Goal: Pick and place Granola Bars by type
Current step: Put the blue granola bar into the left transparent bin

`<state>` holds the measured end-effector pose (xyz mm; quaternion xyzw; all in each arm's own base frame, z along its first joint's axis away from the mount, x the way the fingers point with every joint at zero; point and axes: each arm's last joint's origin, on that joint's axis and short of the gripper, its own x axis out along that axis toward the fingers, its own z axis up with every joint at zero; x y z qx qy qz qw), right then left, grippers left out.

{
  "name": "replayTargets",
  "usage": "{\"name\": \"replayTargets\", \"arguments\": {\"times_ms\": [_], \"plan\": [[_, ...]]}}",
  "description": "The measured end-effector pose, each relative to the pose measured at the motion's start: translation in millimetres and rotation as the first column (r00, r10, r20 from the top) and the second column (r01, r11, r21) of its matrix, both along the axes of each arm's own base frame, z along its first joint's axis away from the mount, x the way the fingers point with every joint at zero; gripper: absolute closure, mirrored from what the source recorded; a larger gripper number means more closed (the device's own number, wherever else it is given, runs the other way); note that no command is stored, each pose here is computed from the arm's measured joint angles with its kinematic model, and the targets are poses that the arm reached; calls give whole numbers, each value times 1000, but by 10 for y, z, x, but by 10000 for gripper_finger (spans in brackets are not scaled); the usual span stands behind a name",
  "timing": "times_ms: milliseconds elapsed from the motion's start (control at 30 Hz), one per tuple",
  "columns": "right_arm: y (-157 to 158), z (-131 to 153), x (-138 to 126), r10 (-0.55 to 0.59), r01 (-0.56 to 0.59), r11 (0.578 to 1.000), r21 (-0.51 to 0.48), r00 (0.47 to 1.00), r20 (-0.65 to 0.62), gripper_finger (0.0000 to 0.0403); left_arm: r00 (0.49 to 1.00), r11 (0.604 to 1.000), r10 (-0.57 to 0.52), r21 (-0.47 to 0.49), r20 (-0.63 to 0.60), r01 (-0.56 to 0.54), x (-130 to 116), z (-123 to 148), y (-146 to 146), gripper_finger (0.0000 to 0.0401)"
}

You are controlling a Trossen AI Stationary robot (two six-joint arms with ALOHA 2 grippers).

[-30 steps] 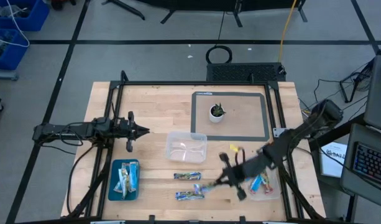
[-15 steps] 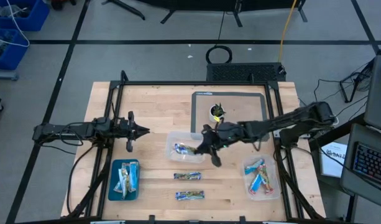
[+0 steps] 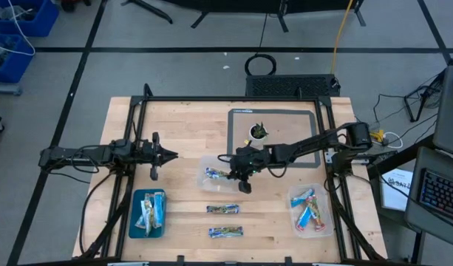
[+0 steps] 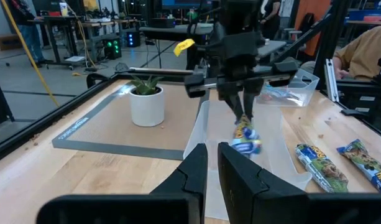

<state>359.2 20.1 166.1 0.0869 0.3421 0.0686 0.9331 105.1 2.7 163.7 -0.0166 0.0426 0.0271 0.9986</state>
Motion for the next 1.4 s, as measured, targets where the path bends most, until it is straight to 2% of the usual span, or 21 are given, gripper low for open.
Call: {"name": "replayTargets", "arguments": {"times_ms": [167, 267, 633, 1100, 1233, 1300, 1400], "plan": [[-92, -69, 5, -24, 23, 1000, -16, 999, -30, 403, 1000, 1000, 8, 1, 0, -8, 0, 0, 2, 359], [-155, -71, 7, -62, 61, 996, -58, 998, -27, 403, 1000, 1000, 9, 1, 1, -9, 0, 1, 3, 359], [-242, -92, -12, -81, 78, 995, -55, 995, -55, 402, 1000, 1000, 16, 2, 1, -16, 0, 1, 5, 359], [-233, -52, 23, -107, 107, 994, -13, 994, -8, 323, 1000, 1000, 15, 2, 0, -15, 0, 0, 4, 359], [-122, 36, 46, -8, 4, 997, 80, 998, 56, 309, 1000, 1000, 16, 1, 0, -16, 0, 0, 5, 359], [5, 134, 44, 80, -95, 986, 138, 991, 112, 306, 1000, 1000, 15, 1, 0, -15, 0, 0, 4, 359], [240, 301, 7, 199, -233, 958, 169, 961, 194, 306, 1000, 1000, 16, 1, 0, -16, 0, 0, 5, 359]]}}
